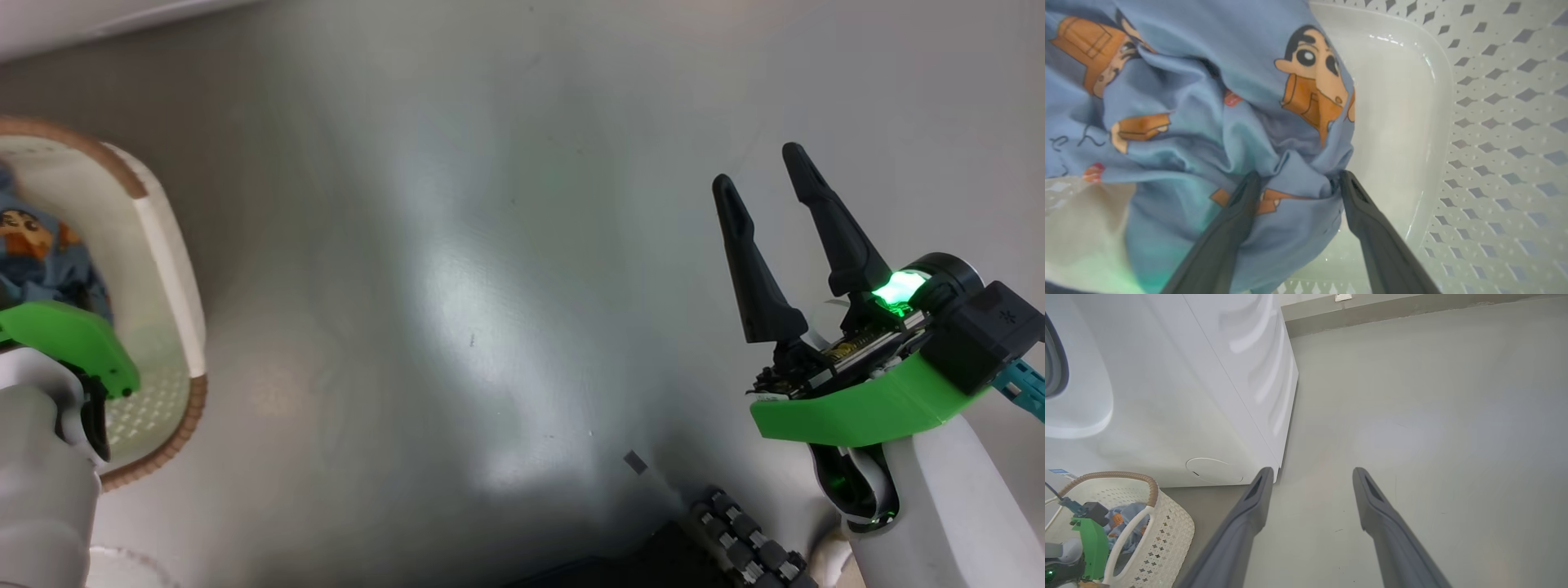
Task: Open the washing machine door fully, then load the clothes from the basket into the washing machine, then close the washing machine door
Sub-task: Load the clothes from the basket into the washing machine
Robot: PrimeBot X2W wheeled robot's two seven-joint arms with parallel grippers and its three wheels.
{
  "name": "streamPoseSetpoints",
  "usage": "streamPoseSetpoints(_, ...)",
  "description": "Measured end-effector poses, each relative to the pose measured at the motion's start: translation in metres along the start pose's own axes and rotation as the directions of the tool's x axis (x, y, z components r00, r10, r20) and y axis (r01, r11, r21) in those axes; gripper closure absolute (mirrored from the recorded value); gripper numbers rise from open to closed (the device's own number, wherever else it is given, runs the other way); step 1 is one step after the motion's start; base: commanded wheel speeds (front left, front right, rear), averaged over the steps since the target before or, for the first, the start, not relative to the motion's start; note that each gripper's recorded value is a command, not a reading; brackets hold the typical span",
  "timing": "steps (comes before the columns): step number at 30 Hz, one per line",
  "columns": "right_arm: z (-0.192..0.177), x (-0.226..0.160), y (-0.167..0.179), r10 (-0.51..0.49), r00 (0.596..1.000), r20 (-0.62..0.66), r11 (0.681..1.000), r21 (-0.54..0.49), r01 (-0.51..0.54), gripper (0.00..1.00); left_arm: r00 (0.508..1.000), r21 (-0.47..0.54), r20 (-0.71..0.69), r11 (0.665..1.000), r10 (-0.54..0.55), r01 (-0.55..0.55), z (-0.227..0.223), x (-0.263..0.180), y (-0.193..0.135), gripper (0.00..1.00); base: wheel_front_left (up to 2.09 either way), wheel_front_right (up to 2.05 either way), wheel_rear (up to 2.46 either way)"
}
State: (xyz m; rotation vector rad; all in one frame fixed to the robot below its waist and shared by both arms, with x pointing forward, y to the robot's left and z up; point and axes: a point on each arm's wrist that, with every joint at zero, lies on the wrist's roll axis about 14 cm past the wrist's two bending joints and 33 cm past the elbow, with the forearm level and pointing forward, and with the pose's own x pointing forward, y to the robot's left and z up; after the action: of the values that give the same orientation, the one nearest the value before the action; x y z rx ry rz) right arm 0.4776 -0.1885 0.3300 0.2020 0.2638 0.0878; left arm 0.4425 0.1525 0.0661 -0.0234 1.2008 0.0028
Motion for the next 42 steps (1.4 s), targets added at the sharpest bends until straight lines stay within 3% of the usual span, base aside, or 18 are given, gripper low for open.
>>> streamPoseSetpoints(2, -0.003, 0.0, -0.002, -0.005, 1.0, -0.007, 1.0, -0.004, 0.005, 0.0, 1.0, 0.004, -0.011, 1.0, 0.006, -0.005, -0.005, 0.004, 0.0, 0.03, 0.0, 0.0, 0.0)
streamPoseSetpoints(3, -0.004, 0.0, -0.003, -0.007, 1.0, -0.01, 1.0, -0.006, 0.007, 0.0, 1.0, 0.005, -0.015, 1.0, 0.005, -0.005, -0.006, 0.006, 0.0, 0.42, 0.0, 0.0, 0.0)
streamPoseSetpoints(4, -0.005, 0.001, -0.004, -0.007, 1.0, -0.012, 1.0, -0.007, 0.007, 0.0, 1.0, 0.006, -0.019, 1.0, 0.005, -0.005, -0.008, 0.007, 0.0, 0.62, 0.0, 0.0, 0.0)
streamPoseSetpoints(5, -0.005, 0.002, -0.004, -0.006, 1.0, -0.01, 1.0, -0.009, 0.006, 0.0, 1.0, 0.004, -0.022, 1.0, 0.005, -0.005, -0.009, 0.007, 0.0, 0.96, 0.0, 0.0, 0.0)
streamPoseSetpoints(6, -0.004, 0.003, -0.004, -0.005, 1.0, -0.008, 1.0, -0.01, 0.005, 0.0, 1.0, -0.002, -0.023, 1.0, 0.006, -0.006, -0.009, 0.007, 0.0, 1.0, 0.0, 0.0, 0.0)
streamPoseSetpoints(12, 0.002, 0.004, -0.001, 0.006, 1.0, 0.007, 1.0, -0.009, -0.006, 0.0, 1.0, -0.024, -0.014, 1.0, 0.011, -0.011, -0.005, 0.002, 0.001, 1.0, 0.0, 0.0, 0.0)
streamPoseSetpoints(29, 0.035, -0.005, 0.001, 0.021, 0.997, 0.071, 0.999, -0.046, -0.017, 0.0, 0.984, -0.048, 0.174, 0.998, -0.022, 0.031, 0.023, -0.043, -0.015, 1.0, 0.0, 0.0, 0.0)
streamPoseSetpoints(42, 0.066, -0.027, 0.012, 0.045, 0.991, 0.129, 0.997, -0.067, -0.037, 0.0, 0.92, -0.098, 0.39, 0.992, -0.032, 0.076, 0.055, -0.115, -0.018, 1.0, 0.0, 0.0, 0.0)
